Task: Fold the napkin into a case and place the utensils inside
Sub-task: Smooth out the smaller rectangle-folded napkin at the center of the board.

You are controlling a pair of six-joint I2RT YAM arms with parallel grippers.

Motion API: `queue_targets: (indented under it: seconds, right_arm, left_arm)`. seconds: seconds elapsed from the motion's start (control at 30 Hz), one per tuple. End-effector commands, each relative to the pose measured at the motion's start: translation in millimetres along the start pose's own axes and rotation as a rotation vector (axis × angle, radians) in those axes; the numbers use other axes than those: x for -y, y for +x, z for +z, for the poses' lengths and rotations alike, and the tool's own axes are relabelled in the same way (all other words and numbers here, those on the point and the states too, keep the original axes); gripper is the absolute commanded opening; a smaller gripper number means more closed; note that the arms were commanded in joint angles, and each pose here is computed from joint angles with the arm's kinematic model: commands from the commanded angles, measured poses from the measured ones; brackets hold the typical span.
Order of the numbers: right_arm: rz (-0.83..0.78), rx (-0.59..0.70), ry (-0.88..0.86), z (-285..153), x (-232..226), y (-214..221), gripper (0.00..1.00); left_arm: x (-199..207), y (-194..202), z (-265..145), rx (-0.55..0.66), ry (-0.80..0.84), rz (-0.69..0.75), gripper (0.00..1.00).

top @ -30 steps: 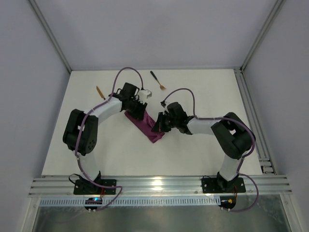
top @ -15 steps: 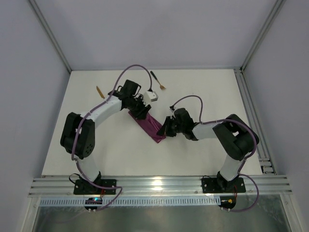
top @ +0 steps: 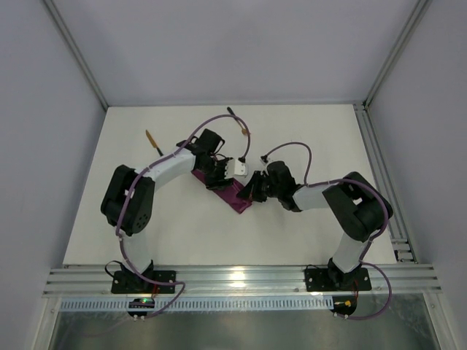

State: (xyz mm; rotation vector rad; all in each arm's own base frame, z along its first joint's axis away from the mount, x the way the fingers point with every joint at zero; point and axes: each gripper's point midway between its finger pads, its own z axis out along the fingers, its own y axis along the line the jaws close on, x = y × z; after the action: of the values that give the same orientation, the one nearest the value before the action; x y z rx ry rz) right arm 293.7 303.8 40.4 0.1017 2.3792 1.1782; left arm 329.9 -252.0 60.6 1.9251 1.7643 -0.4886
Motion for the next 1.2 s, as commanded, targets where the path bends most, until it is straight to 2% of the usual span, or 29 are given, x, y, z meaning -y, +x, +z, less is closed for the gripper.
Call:
queue_targets:
  seconds: [0.0,0.13,0.27,0.43,0.67,1.17]
  right_arm:
    - [-0.008,0.053,-0.065,-3,-15,-15,0.04]
    - [0.027,0.075,-0.055,-6,-9,-16,0.04]
    - [0.066,0.113,-0.039,-11,0,-18,0.04]
    - [0.106,0.109,-0.024,-9,8,-13,0.04]
    - [0.103,0.097,-0.032,-8,8,-13,0.04]
    - [0.113,0.062,-0.056,-6,10,-8,0.04]
  left_arm:
    - [-1,-12,2,0.07,0.024,0.14,0.54]
    - [-3,-19,3,0.109,0.027,0.198,0.58]
    - [-5,-19,6,0.1,0.042,0.227,0.67]
    - [-7,-13,14,0.077,0.066,0.235,0.67]
    - [-21,-6,27,0.039,0.016,0.235,0.67]
    - [-10,-36,3,0.126,0.089,0.335,0.67]
